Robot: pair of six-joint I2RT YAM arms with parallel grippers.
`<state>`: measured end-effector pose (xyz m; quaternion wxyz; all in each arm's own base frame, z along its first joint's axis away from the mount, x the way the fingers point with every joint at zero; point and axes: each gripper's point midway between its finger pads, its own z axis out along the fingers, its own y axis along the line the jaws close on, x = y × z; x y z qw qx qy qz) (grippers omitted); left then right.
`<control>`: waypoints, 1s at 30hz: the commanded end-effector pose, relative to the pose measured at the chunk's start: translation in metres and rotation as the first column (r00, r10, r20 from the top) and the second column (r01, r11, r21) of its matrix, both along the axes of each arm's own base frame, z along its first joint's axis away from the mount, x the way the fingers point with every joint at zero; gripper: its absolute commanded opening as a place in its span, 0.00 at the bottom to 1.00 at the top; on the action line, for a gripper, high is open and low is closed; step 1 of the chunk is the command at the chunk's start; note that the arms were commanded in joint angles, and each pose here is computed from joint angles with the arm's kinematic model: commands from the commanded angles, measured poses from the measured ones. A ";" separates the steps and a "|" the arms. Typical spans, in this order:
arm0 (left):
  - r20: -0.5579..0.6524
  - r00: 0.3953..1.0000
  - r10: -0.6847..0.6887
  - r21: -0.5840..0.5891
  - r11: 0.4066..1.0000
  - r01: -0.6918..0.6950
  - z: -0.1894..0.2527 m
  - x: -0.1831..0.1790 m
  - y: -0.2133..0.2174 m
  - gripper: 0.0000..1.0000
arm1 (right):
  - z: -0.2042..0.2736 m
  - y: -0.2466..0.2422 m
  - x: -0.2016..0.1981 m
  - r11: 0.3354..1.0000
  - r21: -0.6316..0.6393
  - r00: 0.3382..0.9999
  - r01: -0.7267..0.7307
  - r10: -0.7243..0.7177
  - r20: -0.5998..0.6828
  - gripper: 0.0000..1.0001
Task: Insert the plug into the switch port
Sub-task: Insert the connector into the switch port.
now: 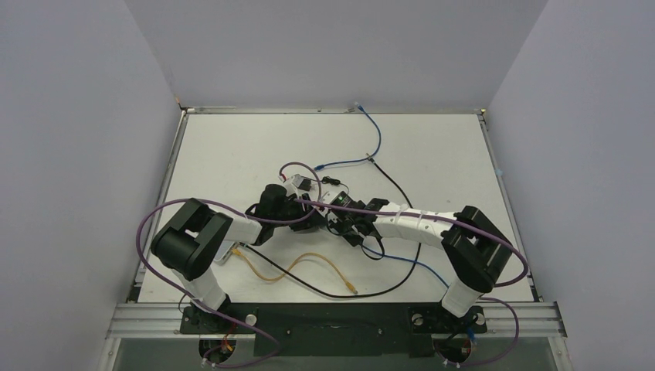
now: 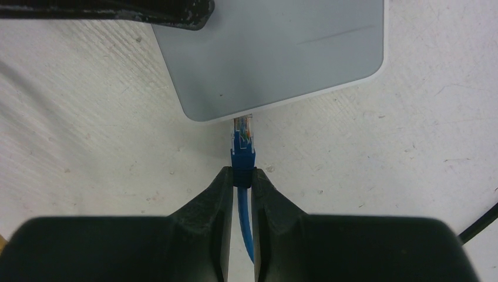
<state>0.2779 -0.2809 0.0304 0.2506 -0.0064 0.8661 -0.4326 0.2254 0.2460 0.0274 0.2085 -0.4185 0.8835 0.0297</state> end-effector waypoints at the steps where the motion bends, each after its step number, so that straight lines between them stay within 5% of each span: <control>1: 0.025 1.000 -0.010 -0.016 1.000 0.011 0.002 0.003 -0.001 0.41 | 0.007 0.014 0.007 0.999 0.032 1.000 0.005 -0.006 0.019 0.00; 30: -0.012 1.000 -0.027 -0.017 1.000 0.026 -0.008 0.000 -0.003 0.39 | 0.018 0.029 0.012 0.997 0.071 0.996 -0.025 0.018 0.093 0.00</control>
